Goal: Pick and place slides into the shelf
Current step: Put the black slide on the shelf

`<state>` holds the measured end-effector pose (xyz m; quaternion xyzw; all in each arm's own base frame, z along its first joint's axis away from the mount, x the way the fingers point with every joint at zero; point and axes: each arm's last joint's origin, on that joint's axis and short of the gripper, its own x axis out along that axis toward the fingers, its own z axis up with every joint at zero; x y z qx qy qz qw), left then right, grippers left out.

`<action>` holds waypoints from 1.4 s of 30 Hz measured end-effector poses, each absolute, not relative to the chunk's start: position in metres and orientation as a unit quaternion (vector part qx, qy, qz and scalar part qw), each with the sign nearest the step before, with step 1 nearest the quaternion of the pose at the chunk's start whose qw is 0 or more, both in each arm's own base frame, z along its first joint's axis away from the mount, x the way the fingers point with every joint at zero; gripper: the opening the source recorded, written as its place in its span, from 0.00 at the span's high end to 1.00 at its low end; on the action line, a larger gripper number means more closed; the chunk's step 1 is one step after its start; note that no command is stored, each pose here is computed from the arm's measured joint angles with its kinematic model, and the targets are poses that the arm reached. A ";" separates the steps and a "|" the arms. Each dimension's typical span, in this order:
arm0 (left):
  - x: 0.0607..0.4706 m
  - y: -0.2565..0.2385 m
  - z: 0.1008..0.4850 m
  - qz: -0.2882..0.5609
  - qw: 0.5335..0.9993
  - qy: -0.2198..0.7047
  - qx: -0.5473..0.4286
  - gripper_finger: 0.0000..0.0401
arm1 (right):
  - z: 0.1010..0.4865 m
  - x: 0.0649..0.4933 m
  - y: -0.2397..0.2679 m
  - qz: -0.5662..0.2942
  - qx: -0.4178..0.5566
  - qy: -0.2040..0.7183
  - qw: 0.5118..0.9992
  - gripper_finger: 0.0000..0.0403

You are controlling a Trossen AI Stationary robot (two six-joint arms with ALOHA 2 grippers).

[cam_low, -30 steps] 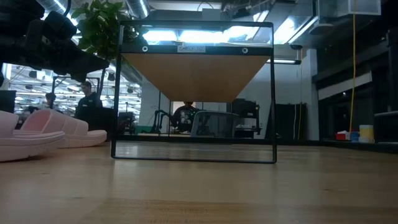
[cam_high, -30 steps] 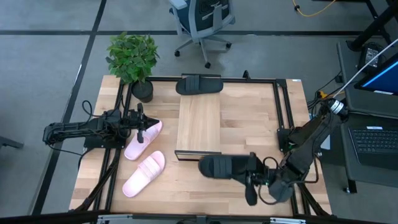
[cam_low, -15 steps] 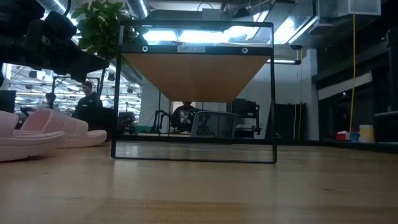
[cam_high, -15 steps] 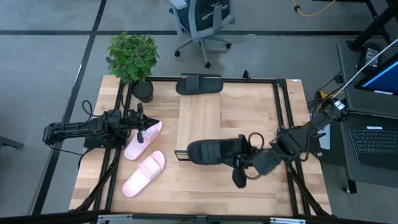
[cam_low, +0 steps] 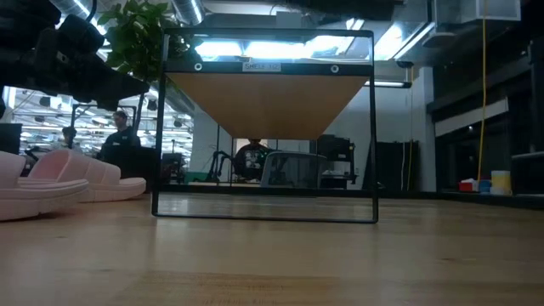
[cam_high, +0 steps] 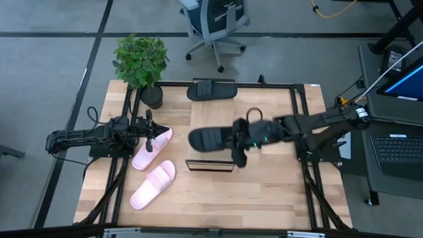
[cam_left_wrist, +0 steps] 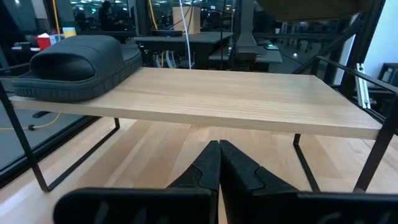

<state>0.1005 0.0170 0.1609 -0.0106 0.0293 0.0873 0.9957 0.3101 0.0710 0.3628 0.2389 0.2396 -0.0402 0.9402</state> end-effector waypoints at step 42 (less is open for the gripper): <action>0.101 0.017 0.161 0.089 0.993 0.024 -0.068 1.00 | 0.333 0.343 -0.033 -0.077 0.298 0.268 0.913 0.99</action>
